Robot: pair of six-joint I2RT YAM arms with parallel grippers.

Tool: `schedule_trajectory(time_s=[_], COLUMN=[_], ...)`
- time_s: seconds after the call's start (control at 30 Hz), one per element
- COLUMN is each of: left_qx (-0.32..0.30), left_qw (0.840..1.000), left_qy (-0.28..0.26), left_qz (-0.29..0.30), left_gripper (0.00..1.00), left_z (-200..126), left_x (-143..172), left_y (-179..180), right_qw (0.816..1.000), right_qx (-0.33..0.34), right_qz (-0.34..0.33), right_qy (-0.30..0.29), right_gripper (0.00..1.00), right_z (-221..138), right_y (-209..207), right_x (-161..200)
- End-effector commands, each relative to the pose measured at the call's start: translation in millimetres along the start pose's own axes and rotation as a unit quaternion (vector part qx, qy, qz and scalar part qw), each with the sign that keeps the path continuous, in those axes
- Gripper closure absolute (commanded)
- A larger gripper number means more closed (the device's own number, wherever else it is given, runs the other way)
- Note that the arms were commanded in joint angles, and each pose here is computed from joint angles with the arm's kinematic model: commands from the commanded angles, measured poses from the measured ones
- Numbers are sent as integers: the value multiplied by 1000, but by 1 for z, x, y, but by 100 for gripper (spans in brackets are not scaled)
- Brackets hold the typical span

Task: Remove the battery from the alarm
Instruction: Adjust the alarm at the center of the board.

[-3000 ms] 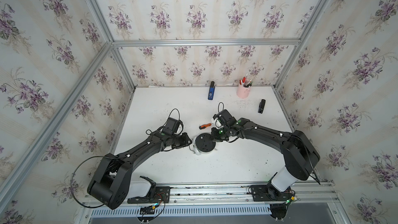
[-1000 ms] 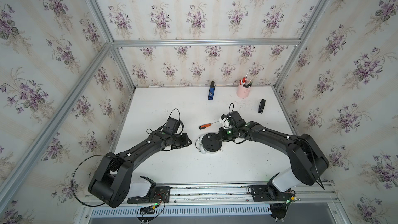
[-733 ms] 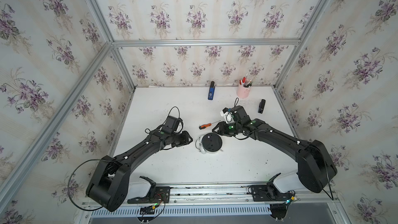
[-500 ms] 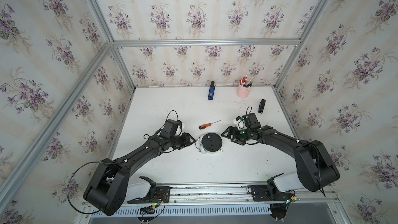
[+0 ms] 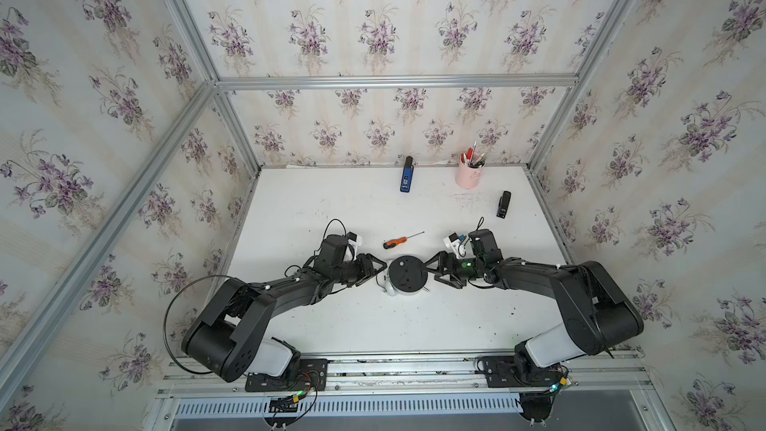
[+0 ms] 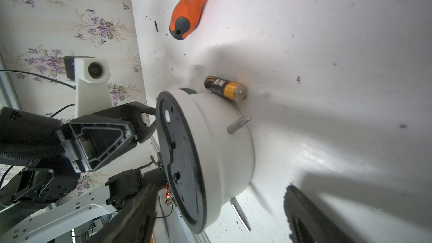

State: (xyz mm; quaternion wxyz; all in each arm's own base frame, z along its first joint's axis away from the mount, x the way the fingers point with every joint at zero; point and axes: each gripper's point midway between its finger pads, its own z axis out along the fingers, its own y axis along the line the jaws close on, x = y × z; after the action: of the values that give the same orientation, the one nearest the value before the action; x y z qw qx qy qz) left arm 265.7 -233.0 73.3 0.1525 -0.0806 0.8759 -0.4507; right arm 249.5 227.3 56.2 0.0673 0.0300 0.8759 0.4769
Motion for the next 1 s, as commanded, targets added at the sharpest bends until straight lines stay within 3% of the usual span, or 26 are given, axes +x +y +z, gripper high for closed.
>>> schedule_trajectory(time_s=[0.0,0.33,0.57,0.97], left_qx=[-38,-78,-74,-113], left_qw=[999,996,996,991], left_qy=[17,17,23,43], left_qz=[13,-47,-43,-58], left_gripper=[45,48,51,82], left_z=[-11,2,18,30], left_x=[11,19,14,12], left_y=[9,43,37,47], right_qw=[1000,1000,1000,999], right_qx=[-2,10,25,32], right_qz=[-16,-17,-15,-16], right_qy=[0,2,5,9], right_gripper=[14,20,22,23], right_z=[-2,-1,0,-2], right_y=[5,5,-1,-5], right_x=[-1,-6,-6,-1])
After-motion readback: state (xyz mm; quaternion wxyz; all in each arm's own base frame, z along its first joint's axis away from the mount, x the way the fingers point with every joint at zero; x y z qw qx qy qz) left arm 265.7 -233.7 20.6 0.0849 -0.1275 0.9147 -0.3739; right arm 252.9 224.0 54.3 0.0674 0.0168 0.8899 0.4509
